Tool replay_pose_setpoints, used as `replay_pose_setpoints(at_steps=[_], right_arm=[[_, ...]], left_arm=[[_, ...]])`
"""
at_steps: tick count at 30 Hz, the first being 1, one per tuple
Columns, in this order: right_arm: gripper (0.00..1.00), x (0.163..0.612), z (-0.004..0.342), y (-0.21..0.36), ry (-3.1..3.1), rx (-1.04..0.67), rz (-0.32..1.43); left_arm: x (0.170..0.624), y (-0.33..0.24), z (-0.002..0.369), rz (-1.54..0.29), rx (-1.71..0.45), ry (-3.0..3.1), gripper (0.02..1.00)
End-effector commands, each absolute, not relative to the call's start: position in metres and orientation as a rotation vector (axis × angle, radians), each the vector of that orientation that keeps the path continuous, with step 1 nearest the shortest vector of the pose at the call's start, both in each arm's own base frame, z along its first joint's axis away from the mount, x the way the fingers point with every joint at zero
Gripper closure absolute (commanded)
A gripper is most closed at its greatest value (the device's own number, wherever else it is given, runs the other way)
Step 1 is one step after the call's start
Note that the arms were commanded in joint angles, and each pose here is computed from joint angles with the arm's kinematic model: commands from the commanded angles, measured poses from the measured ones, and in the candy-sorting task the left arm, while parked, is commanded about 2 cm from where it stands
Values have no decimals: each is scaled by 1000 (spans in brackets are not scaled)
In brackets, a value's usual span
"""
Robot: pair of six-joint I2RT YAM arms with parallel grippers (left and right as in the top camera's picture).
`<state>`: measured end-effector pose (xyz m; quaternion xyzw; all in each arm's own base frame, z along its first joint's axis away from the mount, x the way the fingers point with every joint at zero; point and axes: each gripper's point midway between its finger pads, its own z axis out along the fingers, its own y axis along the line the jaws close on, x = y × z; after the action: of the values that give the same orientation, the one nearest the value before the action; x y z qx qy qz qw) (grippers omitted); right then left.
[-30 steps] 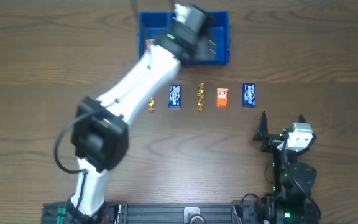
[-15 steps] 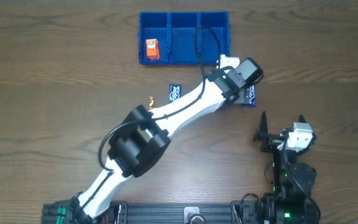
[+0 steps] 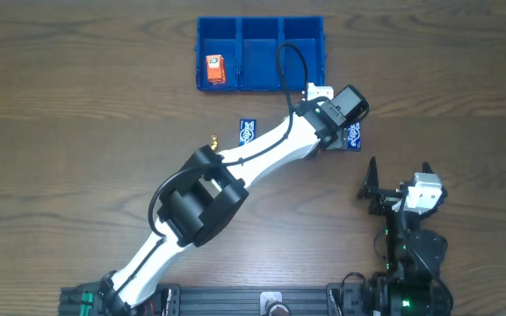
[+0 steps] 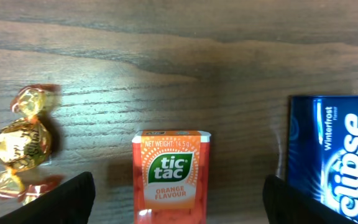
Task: Sort Candies Into Trays
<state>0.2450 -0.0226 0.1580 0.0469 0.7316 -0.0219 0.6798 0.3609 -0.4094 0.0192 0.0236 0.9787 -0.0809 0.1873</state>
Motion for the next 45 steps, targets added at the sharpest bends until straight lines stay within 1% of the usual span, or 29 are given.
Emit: replay_pose_setpoints(at_steps=[1, 5, 8, 9, 17, 21, 25, 26, 27, 32, 35, 39, 42, 45], right_arm=[[1, 245, 156, -20, 1646, 84, -47], [1, 245, 156, -20, 1646, 84, -47], [1, 245, 156, -20, 1646, 84, -47], [1, 245, 156, -20, 1646, 84, -47], [1, 245, 156, -20, 1646, 84, -47], [1, 245, 156, -20, 1646, 84, -47], [1, 245, 156, -20, 1646, 84, -47], [1, 245, 156, -20, 1646, 84, -47], [1, 245, 156, -20, 1646, 84, -47], [1, 245, 156, -20, 1646, 84, -47], [1, 245, 156, -20, 1646, 84, -47], [1, 245, 156, -20, 1646, 84, -47], [1, 245, 156, -20, 1646, 84, -47], [1, 245, 156, -20, 1646, 84, -47]], left_arm=[[362, -408, 3, -206, 56, 2774, 205], [361, -407, 1, -196, 57, 2780, 246], [360, -406, 0, -191, 58, 2782, 378], [361, -406, 0, -190, 58, 2782, 406], [358, -404, -10, -169, 61, 2801, 474], [358, -404, -11, -171, 62, 2803, 542], [357, -403, -15, -160, 63, 2811, 678], [357, -402, -15, -159, 63, 2810, 730], [357, -403, -15, -160, 63, 2810, 752], [361, -406, -7, -173, 59, 2789, 785], [372, -410, 20, -187, 78, 2728, 792], [403, -398, 92, -169, 88, 2572, 807], [437, -368, 154, -159, 66, 2456, 805], [465, -324, 197, -159, -1, 2392, 809]])
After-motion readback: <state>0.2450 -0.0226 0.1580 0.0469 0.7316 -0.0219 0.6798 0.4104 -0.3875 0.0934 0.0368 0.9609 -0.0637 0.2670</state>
